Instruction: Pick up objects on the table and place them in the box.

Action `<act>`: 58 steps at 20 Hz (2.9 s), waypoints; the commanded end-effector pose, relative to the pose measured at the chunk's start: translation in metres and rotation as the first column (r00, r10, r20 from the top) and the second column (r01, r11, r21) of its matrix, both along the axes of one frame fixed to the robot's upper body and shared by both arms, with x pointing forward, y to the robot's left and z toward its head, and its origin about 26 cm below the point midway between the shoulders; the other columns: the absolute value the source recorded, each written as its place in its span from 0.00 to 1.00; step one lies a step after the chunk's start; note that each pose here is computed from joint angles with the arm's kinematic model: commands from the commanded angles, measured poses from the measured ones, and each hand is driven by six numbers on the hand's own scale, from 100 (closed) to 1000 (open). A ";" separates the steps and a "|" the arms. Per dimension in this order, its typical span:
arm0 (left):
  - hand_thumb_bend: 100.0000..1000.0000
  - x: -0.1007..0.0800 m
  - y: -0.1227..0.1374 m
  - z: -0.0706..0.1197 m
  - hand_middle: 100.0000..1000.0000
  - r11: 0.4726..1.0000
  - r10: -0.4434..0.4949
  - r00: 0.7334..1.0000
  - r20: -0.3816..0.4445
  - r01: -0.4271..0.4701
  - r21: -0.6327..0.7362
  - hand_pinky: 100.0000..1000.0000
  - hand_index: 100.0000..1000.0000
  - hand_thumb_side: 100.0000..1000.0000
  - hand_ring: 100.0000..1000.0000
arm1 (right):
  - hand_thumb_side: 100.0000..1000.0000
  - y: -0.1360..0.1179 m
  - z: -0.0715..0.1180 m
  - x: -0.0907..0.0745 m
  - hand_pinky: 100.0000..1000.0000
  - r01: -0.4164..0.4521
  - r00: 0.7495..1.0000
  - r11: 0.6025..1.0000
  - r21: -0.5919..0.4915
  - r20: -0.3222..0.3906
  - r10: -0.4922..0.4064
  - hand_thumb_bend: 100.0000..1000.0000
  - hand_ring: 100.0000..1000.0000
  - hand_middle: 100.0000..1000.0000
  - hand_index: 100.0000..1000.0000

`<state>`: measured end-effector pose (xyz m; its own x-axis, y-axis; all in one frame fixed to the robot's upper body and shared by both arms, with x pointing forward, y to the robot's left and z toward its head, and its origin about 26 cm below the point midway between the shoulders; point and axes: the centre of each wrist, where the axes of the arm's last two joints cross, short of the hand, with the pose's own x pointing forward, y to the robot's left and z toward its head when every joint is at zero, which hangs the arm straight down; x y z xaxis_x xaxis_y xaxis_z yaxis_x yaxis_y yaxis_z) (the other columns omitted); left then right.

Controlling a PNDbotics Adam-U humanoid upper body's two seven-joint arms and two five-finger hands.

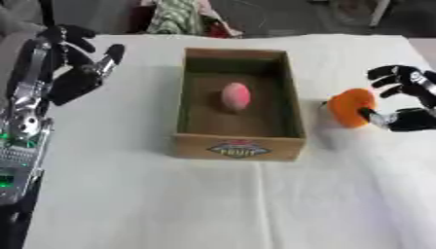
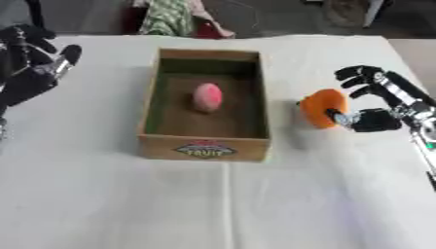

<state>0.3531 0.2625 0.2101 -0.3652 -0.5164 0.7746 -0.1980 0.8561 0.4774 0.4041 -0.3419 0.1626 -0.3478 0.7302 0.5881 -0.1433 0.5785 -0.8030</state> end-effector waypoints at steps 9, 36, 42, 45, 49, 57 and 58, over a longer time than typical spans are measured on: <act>0.47 -0.001 0.009 0.006 0.46 0.998 -0.016 1.000 0.021 0.017 -0.057 0.53 0.67 0.33 0.43 | 0.00 -0.003 0.002 0.011 0.69 0.033 0.999 0.983 -0.180 -0.020 -0.038 0.31 0.78 0.77 0.82; 0.46 -0.002 0.009 0.006 0.46 0.998 -0.015 1.000 0.022 0.016 -0.059 0.53 0.67 0.33 0.43 | 0.00 0.015 0.043 0.011 0.60 0.168 0.923 0.985 -0.036 0.358 -0.144 0.00 0.64 0.58 0.21; 0.46 -0.002 0.008 0.005 0.46 0.998 -0.022 1.000 0.021 0.023 -0.060 0.53 0.66 0.34 0.43 | 0.00 0.041 0.083 0.017 0.61 0.051 0.905 0.997 -0.061 0.426 -0.020 0.00 0.64 0.59 0.23; 0.46 -0.002 0.008 0.005 0.46 0.998 -0.022 1.000 0.021 0.024 -0.061 0.53 0.66 0.34 0.43 | 0.00 0.045 0.090 0.019 0.61 0.031 0.903 0.997 -0.073 0.430 0.003 0.00 0.64 0.59 0.23; 0.46 -0.003 0.007 0.005 0.46 0.998 -0.024 0.999 0.022 0.025 -0.061 0.53 0.66 0.34 0.43 | 0.00 0.046 0.091 0.020 0.61 0.025 0.902 0.997 -0.076 0.431 0.010 0.00 0.65 0.60 0.24; 0.48 -0.004 -0.005 0.012 0.46 0.994 -0.069 0.996 0.051 0.073 -0.079 0.52 0.66 0.33 0.43 | 0.00 0.118 0.111 0.044 0.63 -0.168 0.866 0.949 -0.265 0.420 0.271 0.00 0.66 0.62 0.28; 0.48 -0.004 -0.005 0.013 0.46 0.994 -0.069 0.996 0.053 0.074 -0.081 0.53 0.66 0.33 0.43 | 0.00 0.124 0.115 0.048 0.63 -0.177 0.864 0.945 -0.274 0.417 0.283 0.00 0.66 0.62 0.29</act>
<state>0.3509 0.2590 0.2112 -0.4037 -0.4239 0.8108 -0.1519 0.9049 0.3975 0.4493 -0.2199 0.2677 -0.7009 0.6859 0.1959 0.1371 0.3991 -0.9066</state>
